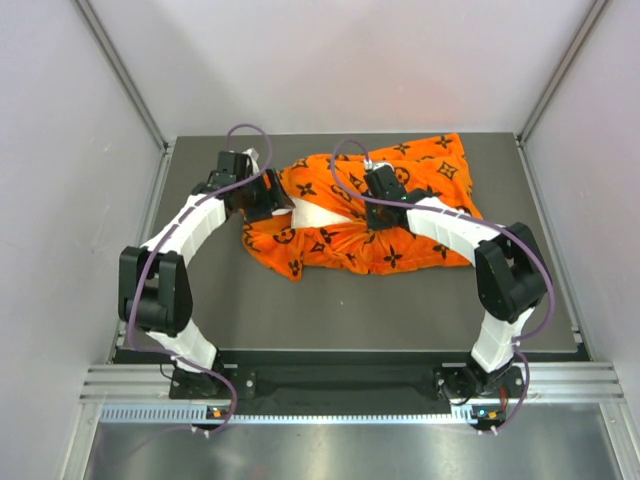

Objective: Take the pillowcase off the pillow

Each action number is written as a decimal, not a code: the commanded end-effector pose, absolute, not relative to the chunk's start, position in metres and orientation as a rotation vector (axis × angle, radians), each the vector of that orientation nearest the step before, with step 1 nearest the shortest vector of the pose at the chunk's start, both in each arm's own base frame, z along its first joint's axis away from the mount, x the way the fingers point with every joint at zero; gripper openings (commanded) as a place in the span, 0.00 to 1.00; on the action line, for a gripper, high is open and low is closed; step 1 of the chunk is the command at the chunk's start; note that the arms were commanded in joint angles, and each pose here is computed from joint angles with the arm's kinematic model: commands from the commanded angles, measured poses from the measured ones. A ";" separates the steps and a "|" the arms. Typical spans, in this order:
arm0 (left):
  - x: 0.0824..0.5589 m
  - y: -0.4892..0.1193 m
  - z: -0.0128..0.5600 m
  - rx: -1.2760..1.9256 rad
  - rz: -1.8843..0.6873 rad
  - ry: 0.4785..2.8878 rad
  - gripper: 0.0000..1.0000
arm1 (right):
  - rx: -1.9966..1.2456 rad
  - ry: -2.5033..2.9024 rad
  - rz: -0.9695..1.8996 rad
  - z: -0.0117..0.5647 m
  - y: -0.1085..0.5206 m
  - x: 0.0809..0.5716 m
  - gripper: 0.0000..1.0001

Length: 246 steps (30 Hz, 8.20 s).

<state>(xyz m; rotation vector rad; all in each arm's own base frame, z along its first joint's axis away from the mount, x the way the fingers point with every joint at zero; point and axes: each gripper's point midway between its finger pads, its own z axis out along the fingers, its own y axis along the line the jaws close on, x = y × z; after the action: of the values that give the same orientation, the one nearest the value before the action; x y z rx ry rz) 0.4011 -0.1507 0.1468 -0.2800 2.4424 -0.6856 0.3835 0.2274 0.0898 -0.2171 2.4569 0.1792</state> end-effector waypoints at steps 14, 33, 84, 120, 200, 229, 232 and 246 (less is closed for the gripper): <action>0.422 -0.185 0.118 -0.259 -0.832 2.443 0.77 | -0.284 2.575 0.077 0.070 0.205 0.344 0.00; 0.418 -0.236 0.129 -0.212 -1.078 2.419 0.00 | -0.315 2.457 0.165 0.119 0.218 0.337 0.23; 0.471 -0.254 0.222 -0.215 -1.243 2.196 0.00 | -0.950 2.210 0.630 0.153 0.385 0.261 0.00; 0.416 -0.180 0.177 -0.169 -1.174 2.321 0.00 | -0.455 2.388 0.138 0.133 0.230 0.346 0.18; 0.221 -0.211 0.171 0.407 -1.340 2.538 0.00 | -0.195 2.011 0.132 0.160 0.380 0.546 0.00; 0.369 -0.249 0.221 0.334 -1.264 2.272 0.00 | -0.378 1.916 0.132 0.262 0.292 0.493 0.96; 0.380 -0.249 0.213 0.319 -1.232 2.287 0.00 | -0.369 1.909 0.132 0.272 0.279 0.477 0.96; 0.427 -0.237 0.205 0.085 -1.188 2.305 0.00 | -0.353 2.088 0.241 0.211 0.240 0.367 0.95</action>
<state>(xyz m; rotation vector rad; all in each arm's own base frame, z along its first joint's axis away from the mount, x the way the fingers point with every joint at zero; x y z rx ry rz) 0.3873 -0.2270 0.1651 0.0378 2.5060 -1.1627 0.3806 0.2407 0.1973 -0.4082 2.1106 0.1754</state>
